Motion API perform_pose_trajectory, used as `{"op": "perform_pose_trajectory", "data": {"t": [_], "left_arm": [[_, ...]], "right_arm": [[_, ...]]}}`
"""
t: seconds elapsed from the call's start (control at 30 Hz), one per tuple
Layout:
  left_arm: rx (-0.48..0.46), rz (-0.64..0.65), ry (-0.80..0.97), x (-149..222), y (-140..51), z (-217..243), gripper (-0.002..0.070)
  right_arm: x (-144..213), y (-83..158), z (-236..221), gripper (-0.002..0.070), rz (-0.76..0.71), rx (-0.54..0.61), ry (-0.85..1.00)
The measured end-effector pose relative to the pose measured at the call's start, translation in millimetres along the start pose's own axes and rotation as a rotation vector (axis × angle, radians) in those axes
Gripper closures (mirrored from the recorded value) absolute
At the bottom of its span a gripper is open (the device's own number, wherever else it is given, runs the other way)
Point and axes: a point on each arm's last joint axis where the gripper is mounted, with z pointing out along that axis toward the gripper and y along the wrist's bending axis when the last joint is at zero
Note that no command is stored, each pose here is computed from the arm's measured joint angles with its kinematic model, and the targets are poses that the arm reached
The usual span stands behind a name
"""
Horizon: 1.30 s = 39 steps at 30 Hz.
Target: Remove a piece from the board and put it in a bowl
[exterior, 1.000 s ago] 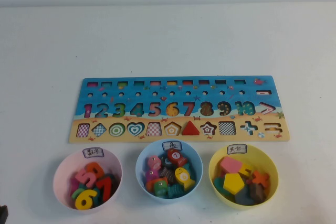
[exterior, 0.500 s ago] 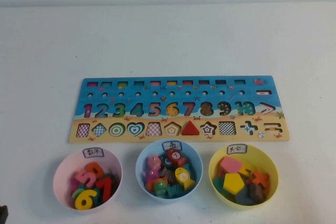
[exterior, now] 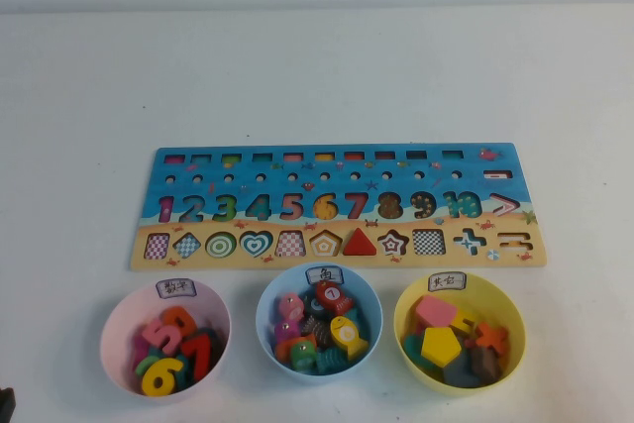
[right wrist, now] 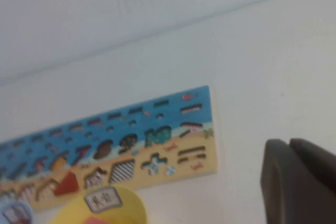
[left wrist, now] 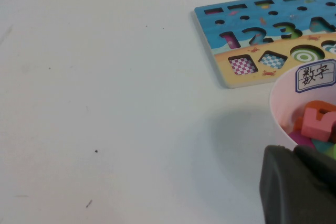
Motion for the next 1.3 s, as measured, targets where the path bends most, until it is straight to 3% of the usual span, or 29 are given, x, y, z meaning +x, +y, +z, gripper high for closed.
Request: {"op": "perform_pose_trajectory", "data": {"t": [0.17,0.5,0.83,1.07,1.3], "left_arm": [[0.000,0.000,0.000,0,0.0,0,0.0678],[0.000,0.000,0.000,0,0.0,0,0.0678],[0.000,0.000,0.000,0,0.0,0,0.0678],[0.000,0.000,0.000,0,0.0,0,0.0678],[0.000,0.000,0.000,0,0.0,0,0.0678]], "right_arm": [[-6,3,0,0.0694,0.234,-0.038,-0.059],[-9,5,-1,0.0694,0.361,-0.065,-0.074],[-47,40,23,0.0694,0.243,-0.100,0.355],[-82,50,75,0.0694,0.071,-0.052,0.714],[-103,52,134,0.0694,-0.041,-0.028,0.929]]}}
